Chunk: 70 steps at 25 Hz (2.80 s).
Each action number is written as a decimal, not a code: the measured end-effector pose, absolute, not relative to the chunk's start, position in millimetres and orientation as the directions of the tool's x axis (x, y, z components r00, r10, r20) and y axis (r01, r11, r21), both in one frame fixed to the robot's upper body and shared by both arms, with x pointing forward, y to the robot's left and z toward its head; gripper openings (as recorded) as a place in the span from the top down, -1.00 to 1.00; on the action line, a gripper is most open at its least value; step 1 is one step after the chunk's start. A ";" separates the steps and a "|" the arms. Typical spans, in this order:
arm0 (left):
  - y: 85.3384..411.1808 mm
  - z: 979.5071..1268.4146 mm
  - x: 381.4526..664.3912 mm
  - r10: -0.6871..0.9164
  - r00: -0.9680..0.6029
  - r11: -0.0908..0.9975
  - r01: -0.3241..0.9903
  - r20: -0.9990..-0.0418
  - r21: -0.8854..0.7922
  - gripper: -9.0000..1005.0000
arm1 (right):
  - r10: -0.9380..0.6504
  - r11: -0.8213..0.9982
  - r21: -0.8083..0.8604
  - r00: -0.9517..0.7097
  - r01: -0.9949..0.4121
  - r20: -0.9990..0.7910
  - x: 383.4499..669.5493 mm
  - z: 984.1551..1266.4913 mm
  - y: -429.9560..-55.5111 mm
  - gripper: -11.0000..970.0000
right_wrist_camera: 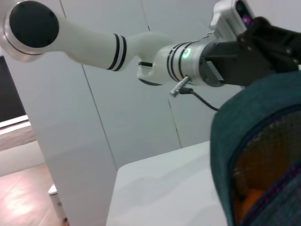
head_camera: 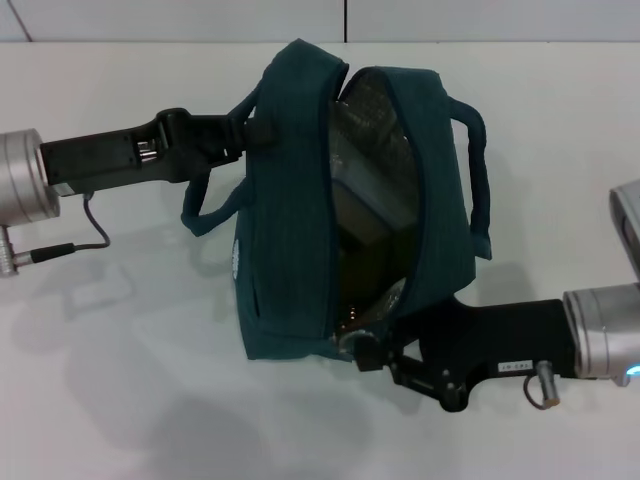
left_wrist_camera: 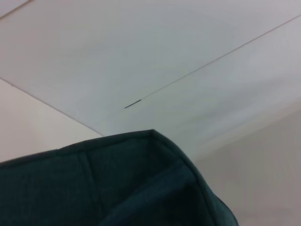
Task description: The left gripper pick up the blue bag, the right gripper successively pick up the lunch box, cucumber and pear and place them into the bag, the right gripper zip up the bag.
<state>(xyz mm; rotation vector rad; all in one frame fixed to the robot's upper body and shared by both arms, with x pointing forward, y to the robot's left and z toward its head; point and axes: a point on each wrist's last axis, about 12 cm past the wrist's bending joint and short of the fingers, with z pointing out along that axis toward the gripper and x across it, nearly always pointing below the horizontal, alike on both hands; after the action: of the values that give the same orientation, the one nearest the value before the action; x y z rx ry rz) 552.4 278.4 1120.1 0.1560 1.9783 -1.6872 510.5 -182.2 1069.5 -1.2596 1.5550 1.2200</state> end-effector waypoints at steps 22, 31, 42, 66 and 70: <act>311.5 1112.4 516.9 -0.277 -0.648 0.255 0.662 -0.710 -0.704 0.24 | -0.146 0.013 0.117 -0.117 -0.993 -0.982 520.0 1095.8 -178.1 0.94; 338.9 1088.5 470.7 -0.323 -0.493 0.380 0.714 -0.808 -0.588 0.24 | -0.128 0.022 0.132 -0.133 -0.991 -0.983 526.5 1099.6 -175.7 0.94; 342.9 1063.8 413.9 -0.272 -0.403 0.430 0.761 -0.874 -0.485 0.24 | -0.100 -0.019 0.114 -0.111 -0.993 -0.989 525.2 1107.6 -172.7 0.94; 268.5 1016.5 401.9 -0.262 -0.422 0.363 0.790 -0.868 -0.494 0.26 | -0.050 -0.049 0.032 -0.029 -0.998 -0.998 533.4 1123.3 -159.3 0.94; 262.7 1014.0 402.5 -0.261 -0.416 0.368 0.791 -0.871 -0.488 0.27 | -0.010 -0.041 0.008 -0.008 -0.999 -1.000 533.9 1127.6 -159.0 0.94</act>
<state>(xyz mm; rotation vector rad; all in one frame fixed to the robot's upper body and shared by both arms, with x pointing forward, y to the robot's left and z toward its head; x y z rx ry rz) 402.5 262.7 1014.0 0.4872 1.5899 -1.2680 533.9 -159.0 1127.6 -1.2427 1.2034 1.2403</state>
